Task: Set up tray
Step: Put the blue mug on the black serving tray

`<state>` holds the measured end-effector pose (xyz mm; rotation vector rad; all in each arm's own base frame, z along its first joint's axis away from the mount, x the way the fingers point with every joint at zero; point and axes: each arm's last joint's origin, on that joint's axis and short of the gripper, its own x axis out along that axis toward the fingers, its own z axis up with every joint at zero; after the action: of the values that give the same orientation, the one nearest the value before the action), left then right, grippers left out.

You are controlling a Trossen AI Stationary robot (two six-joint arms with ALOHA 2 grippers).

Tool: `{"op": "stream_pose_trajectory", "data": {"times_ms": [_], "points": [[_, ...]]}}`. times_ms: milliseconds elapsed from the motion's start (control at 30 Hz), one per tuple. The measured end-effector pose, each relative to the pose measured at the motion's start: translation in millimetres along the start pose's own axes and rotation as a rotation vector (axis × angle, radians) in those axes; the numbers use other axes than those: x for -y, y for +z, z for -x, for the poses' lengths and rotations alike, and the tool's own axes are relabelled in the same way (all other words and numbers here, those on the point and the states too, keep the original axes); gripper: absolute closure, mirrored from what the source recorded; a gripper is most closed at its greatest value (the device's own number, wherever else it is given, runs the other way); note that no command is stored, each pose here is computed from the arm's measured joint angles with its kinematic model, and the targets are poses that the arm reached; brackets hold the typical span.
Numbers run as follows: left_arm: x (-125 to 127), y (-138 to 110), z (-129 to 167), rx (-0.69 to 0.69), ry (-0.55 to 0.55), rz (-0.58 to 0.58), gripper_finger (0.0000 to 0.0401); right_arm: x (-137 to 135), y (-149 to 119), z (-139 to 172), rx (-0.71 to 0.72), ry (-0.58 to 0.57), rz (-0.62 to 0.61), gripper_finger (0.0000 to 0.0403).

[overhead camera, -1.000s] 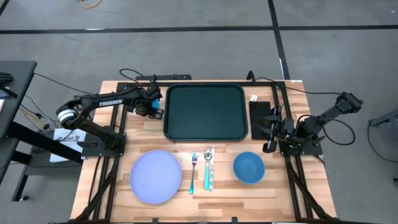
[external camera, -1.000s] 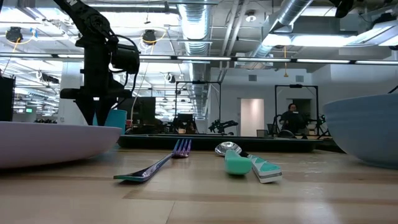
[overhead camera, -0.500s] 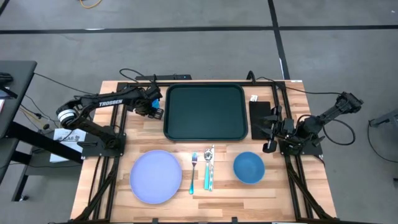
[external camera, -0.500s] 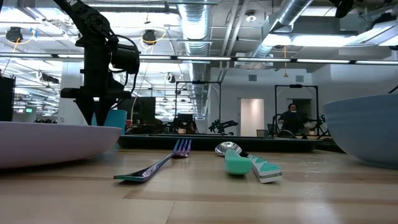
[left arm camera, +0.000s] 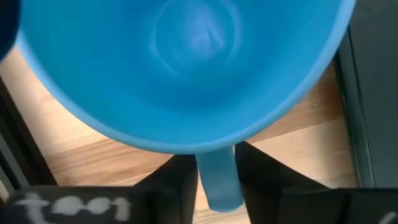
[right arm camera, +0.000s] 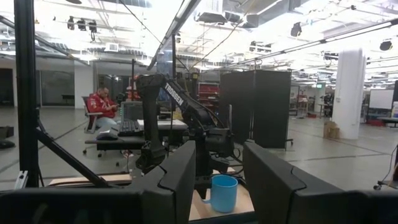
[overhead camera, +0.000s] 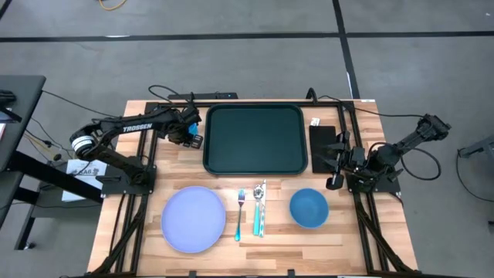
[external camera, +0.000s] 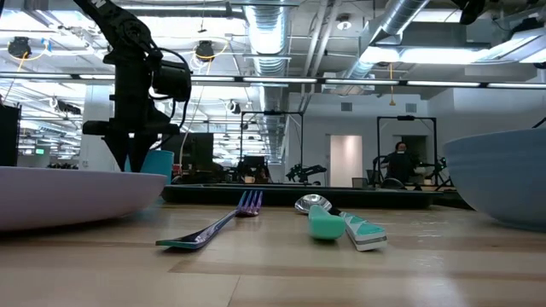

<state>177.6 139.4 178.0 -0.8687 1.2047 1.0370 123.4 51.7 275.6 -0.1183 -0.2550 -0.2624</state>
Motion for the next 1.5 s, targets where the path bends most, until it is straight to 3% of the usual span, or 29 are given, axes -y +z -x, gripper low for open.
{"op": "stream_pose_trajectory", "data": {"times_ms": [233, 533, 833, 1033, 1233, 1500], "points": [[0, 0, 1, -0.003, -0.009, 0.000, 0.0368, 0, 0, 0, -0.001, 0.000, 0.001, 0.0280], [1, 4, 18, -0.016, 0.048, -0.048, 0.0343, -2, -7, 0, -0.058, 0.021, 0.057, 0.0280], [12, 14, 50, 0.010, 0.032, -0.146, 0.0368, -8, -28, 4, -0.225, 0.105, 0.116, 0.0280], [21, 20, 79, 0.038, 0.021, -0.234, 0.0351, -14, -26, 4, -0.321, 0.324, 0.027, 0.0281], [27, 29, 109, 0.108, -0.026, -0.348, 0.0368, -12, -31, 0, -0.353, 0.315, 0.035, 0.0292], [35, 40, 141, 0.239, -0.082, -0.640, 0.0362, 1, -36, -10, -0.375, 0.327, -0.002, 0.0295]]}}
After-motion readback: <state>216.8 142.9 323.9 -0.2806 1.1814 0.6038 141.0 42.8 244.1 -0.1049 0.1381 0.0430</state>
